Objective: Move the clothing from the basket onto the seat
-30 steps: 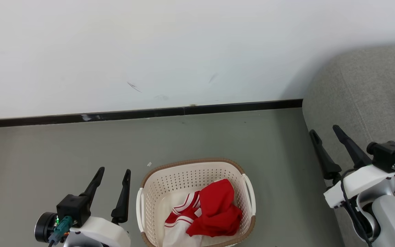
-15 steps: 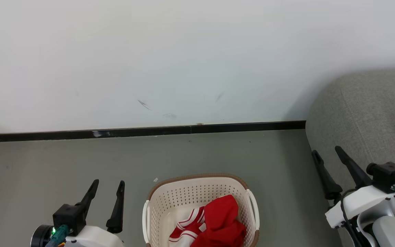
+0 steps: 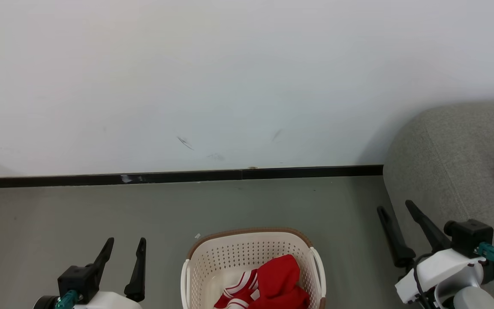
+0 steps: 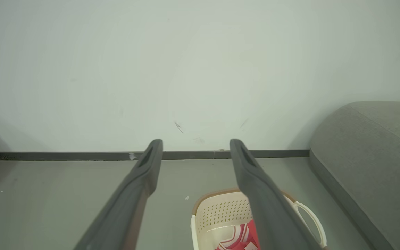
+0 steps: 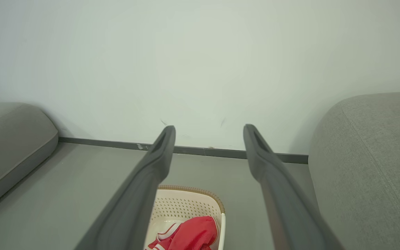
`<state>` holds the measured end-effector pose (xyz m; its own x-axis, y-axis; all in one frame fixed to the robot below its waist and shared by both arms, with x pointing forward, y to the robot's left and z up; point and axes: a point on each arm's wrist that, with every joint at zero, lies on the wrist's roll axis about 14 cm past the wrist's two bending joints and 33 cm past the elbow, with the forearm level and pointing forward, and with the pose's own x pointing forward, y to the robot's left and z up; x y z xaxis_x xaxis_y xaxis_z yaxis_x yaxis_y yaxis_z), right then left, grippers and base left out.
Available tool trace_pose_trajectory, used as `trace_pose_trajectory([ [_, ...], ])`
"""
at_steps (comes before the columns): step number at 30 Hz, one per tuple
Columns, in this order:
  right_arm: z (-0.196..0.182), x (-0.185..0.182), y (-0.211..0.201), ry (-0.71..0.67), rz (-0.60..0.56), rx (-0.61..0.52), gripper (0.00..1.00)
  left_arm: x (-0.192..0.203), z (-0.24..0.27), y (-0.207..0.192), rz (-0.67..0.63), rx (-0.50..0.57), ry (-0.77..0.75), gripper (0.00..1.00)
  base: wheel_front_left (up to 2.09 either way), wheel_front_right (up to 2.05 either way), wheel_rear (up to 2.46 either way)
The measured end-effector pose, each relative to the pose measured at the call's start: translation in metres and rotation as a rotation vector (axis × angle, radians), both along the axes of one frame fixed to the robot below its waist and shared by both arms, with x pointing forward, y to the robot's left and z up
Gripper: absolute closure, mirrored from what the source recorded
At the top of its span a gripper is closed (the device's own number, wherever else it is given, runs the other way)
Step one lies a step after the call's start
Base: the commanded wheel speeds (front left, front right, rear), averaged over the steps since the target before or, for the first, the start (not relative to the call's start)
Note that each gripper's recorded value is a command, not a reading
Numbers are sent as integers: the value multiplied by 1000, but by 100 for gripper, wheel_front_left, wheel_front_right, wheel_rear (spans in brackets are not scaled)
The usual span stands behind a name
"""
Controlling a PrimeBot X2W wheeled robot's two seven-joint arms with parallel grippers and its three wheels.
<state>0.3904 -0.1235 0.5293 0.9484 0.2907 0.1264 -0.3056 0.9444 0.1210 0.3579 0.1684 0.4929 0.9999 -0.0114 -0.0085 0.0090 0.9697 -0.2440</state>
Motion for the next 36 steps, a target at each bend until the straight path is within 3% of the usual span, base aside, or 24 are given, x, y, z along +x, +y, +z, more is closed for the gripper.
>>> trace_pose_trajectory([
  [24, -8, -6, -1, 19, -13, 9, 0, -1, -3, 6, 17, -11, 8, 0, 0, 0, 0],
  [36, -24, -12, -22, 64, -80, 14, 0, 0, -15, -27, -85, -28, 41, 0, 0, 0, 0],
])
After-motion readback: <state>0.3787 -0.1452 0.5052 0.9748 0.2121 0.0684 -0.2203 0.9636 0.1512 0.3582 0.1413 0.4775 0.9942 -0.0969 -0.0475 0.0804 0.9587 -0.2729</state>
